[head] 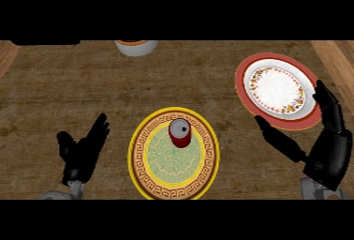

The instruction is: Pick the can from the plate and place it in the plate

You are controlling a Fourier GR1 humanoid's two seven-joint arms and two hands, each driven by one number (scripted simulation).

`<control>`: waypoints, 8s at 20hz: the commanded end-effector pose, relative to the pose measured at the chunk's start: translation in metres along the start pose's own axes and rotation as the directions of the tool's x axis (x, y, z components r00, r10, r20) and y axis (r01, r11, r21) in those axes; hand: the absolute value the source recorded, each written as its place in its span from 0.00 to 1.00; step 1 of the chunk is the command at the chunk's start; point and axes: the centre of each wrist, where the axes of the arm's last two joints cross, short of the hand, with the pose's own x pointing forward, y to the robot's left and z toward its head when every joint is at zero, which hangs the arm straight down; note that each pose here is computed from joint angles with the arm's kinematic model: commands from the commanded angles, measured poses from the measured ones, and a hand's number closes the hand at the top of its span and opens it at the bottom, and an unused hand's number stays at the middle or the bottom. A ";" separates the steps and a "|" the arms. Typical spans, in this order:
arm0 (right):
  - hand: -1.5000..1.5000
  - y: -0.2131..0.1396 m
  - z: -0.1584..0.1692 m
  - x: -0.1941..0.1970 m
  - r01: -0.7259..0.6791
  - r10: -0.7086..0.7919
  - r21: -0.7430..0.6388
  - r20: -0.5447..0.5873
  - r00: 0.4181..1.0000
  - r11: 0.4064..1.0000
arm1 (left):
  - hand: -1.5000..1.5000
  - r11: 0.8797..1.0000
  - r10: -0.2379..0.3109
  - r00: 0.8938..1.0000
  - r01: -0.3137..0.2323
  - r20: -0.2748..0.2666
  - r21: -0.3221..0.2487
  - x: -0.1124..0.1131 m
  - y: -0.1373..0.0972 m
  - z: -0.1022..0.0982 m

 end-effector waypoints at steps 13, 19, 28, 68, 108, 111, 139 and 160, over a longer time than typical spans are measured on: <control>0.00 0.021 0.037 0.100 -0.417 0.534 0.480 -0.134 0.835 0.772 | 0.50 0.999 -0.020 1.000 0.019 -0.024 -0.042 0.008 -0.008 0.001; 0.00 0.088 0.048 0.128 -0.445 0.605 0.550 -0.145 0.783 0.707 | 0.50 0.999 -0.032 0.999 0.030 -0.043 -0.042 -0.001 -0.013 0.004; 0.00 0.122 0.073 0.115 -0.440 0.668 0.626 -0.178 0.723 0.644 | 0.50 1.000 -0.017 0.999 0.016 -0.038 -0.026 -0.012 -0.001 0.002; 1.00 0.186 0.084 0.058 -0.583 0.810 0.687 -0.013 0.586 0.433 | 0.50 1.000 -0.020 1.000 0.019 -0.015 -0.024 0.001 0.002 -0.002; 1.00 0.065 -0.219 0.006 -0.800 0.454 -0.455 -0.661 0.598 0.392 | 0.50 0.996 -0.030 1.000 0.029 -0.007 -0.079 0.010 -0.014 0.001; 1.00 0.056 -0.209 -0.016 -0.804 0.446 -0.475 -0.669 0.594 0.359 | 0.50 0.997 -0.021 1.000 0.021 -0.002 -0.071 0.011 -0.013 0.001; 0.00 0.020 -0.139 -0.138 -0.677 0.155 -0.602 -0.688 0.709 0.423 | 0.50 0.997 -0.023 1.000 0.022 -0.013 -0.077 0.010 -0.017 -0.002; 0.00 0.077 -0.014 -0.105 -0.392 -0.015 -0.639 -0.534 0.845 0.662 | 0.50 0.999 -0.014 0.999 0.012 -0.050 -0.041 -0.003 -0.009 0.003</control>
